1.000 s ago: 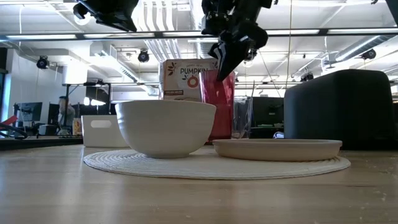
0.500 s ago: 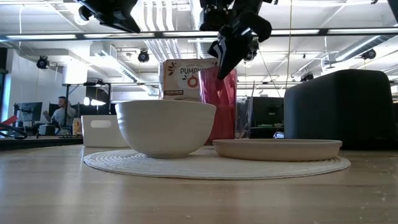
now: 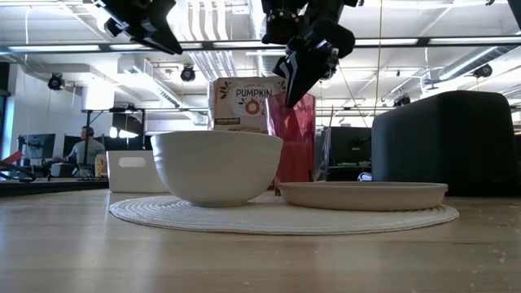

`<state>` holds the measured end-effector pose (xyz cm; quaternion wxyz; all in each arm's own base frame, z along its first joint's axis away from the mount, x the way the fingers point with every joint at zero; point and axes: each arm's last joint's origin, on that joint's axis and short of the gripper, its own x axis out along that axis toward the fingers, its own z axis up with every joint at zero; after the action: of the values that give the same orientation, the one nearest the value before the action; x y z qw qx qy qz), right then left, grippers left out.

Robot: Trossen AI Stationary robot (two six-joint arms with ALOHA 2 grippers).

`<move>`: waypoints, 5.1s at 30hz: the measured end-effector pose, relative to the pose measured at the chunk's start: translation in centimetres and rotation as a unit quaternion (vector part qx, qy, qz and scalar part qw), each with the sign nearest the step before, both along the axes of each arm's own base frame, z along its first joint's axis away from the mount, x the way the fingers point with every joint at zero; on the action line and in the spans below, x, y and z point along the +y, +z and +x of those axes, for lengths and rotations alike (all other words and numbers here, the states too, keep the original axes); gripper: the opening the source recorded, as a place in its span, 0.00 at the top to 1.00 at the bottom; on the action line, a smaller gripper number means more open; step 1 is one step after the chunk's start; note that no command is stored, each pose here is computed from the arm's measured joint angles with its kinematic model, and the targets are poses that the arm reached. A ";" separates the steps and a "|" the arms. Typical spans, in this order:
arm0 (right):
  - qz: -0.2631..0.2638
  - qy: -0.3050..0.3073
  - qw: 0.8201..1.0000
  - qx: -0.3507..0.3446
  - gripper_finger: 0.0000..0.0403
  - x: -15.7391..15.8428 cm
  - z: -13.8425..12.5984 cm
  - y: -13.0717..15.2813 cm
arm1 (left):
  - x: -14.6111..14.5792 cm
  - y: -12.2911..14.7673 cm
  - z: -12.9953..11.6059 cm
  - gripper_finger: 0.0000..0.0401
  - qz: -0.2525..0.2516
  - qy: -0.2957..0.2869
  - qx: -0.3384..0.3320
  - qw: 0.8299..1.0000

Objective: Arrange a breakfast setting
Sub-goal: Put the red cup on the white placemat above the gray plate, then move the white bin to the bottom right of the table

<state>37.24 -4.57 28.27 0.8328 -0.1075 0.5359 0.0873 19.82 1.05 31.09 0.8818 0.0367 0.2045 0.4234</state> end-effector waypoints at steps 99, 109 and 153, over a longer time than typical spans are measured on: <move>-0.131 -0.081 0.988 0.012 0.66 -6.3 -1.9 5.4 | 2.4 -12.2 3.3 1.00 -0.415 -0.065 0.333 0.844; -0.119 -0.110 0.987 0.008 0.66 -6.3 -1.9 5.4 | -5.9 -11.9 3.1 1.00 -0.457 -0.045 0.294 0.838; -0.065 -0.179 0.978 0.087 0.69 -3.6 -2.9 4.7 | -34.3 -5.4 9.7 1.00 -0.296 -0.477 0.491 0.666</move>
<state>34.31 -8.15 32.98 0.7764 -0.0559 0.6214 -0.0892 29.52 -33.24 25.74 0.7001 0.0685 0.6768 -0.2169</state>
